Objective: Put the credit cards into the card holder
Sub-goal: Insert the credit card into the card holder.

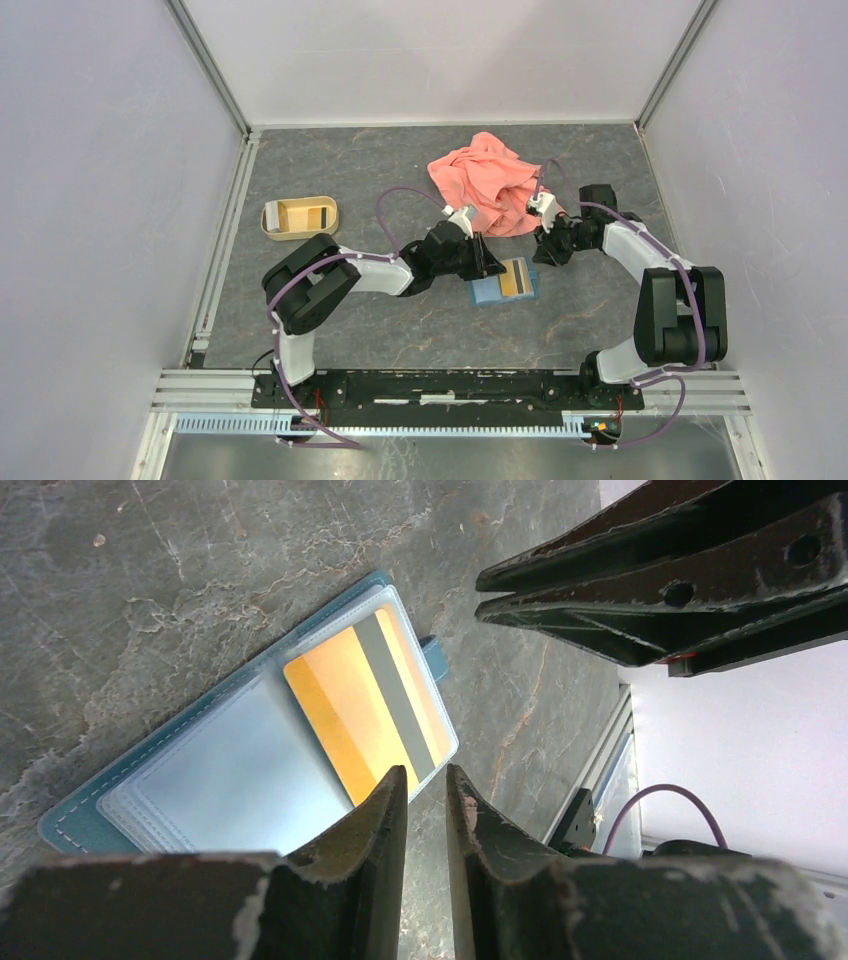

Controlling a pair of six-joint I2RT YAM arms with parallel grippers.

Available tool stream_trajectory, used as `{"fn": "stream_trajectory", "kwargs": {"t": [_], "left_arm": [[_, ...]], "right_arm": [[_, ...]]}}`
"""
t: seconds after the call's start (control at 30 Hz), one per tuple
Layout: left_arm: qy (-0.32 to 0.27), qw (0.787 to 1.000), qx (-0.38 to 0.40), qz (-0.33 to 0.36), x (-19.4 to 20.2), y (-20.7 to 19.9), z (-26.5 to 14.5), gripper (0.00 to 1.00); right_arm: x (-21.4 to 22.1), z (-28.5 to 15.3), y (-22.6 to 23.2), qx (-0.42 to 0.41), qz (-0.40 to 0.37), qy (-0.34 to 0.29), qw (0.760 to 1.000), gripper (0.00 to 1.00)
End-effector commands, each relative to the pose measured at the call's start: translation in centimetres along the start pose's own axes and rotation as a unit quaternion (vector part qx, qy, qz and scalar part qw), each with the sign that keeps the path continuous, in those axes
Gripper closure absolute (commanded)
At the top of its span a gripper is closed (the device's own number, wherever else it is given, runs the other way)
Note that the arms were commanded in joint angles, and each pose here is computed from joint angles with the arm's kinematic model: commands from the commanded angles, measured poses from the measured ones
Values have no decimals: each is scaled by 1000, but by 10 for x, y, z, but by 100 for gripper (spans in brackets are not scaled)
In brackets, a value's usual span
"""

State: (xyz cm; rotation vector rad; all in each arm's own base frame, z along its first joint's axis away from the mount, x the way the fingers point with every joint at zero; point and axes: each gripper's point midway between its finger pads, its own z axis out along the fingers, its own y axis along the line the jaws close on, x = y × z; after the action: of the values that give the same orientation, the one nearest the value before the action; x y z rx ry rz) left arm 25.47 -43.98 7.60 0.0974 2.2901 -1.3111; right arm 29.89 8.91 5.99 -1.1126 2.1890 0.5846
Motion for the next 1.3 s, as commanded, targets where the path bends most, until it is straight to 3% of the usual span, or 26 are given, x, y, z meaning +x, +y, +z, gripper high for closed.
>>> {"fn": "stream_trajectory", "kwargs": {"t": [0.0,0.9,1.27], "left_arm": [[6,999,-17,27,5,13,-1,71],[49,997,-60,4,27,41,22,59],[56,998,-6,-5,24,10,31,61]], "right_arm": [[-3,5,11,-41,-10,-9,999,78],[35,28,11,-49,27,84,995,78],[37,31,14,-55,26,92,994,78]]}}
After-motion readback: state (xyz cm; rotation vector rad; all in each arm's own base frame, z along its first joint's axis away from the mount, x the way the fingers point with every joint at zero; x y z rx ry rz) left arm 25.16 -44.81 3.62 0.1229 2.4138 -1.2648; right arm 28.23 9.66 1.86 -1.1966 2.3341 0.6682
